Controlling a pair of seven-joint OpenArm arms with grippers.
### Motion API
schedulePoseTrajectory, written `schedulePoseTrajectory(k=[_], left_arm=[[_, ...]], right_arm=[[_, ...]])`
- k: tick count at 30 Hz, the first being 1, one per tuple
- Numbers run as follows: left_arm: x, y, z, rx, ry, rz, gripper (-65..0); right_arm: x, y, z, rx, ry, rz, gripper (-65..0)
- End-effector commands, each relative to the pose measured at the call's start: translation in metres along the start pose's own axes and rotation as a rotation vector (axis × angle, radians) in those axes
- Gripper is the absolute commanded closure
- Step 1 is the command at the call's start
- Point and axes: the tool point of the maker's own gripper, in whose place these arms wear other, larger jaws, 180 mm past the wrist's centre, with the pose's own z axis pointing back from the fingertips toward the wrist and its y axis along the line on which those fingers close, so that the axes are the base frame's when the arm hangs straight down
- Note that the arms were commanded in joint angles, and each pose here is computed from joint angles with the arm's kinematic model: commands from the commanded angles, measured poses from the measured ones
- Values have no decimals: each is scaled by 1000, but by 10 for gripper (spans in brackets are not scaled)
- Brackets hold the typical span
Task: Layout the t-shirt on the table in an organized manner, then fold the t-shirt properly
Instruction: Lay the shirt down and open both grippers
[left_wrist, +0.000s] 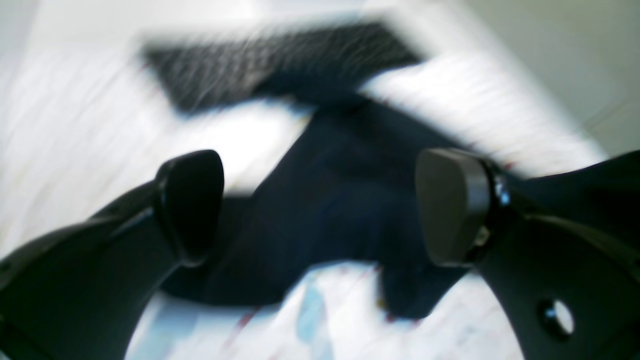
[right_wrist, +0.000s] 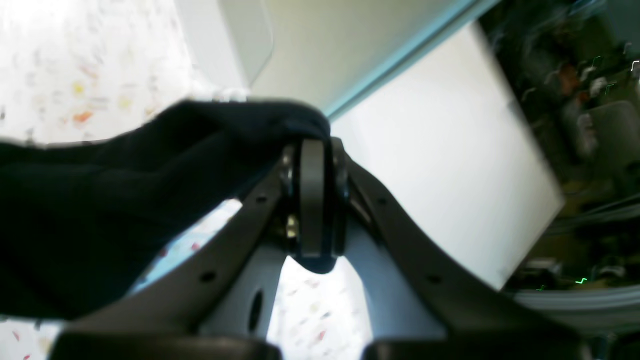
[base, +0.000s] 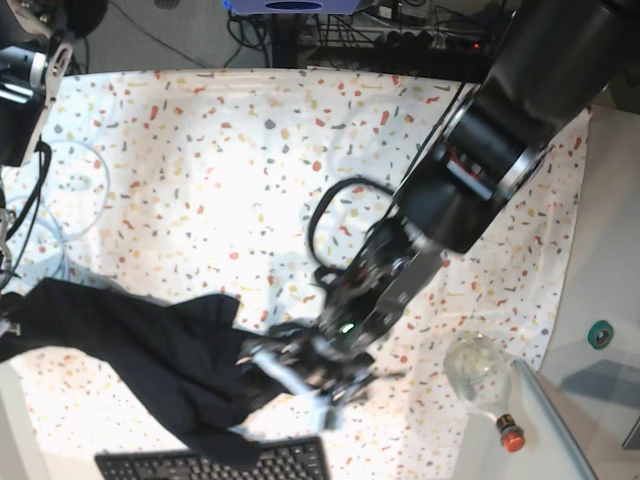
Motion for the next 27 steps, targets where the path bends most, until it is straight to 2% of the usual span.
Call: schedulePoseTrajectory(k=[1,3,5,6,7,9,10,11,12,14,15,17,19,23,27], left_arm=[[30,-7,7,-41,-90,8,-576],[4,17,38,-17,-48,45,-536],[-27,50,77,33,12,72,-444],[-38,61,95,53,29,83,-397],[-46,71,114,75,38,97,-349],[-61,94,147,125,58,109,-288],[-67,104,161,152,66,115,-267],[-74,111,176,176,72,125,-257],[-77,121,190,204,77,127,-258],[-89,140,217,264,96,136,-258],[-92,149,228,293,101,141,-255],[-100,167,249,356,112,155,-252],[-106,181,265,405,121,165,-252],[-115,194,284,456,137,175,-252],[-116,196,288,463,141,176,-252]], right_arm=[[12,-17,-6,-42,-26,-8,0],[-7,-6,-16,-18,41,-6,0],[-27,-1,-23,-4,100,-10,0],[-36,-2,-25,-5,124,-22,-57],[-37,-4,-27,-10,132,-41,-162],[-42,-7,-26,-16,145,-79,-314],[-40,-7,-24,-22,139,-108,-362],[-34,-12,-20,-37,118,-137,-378],[-29,-17,-12,-53,91,-152,-377],[-17,1,12,-20,14,-123,-356],[-10,25,29,44,-44,-58,-347],[-5,92,70,232,-147,100,-327],[-14,153,107,390,-195,192,-320],[-37,238,150,599,-202,309,-323],[-36,287,164,692,-182,322,-321]])
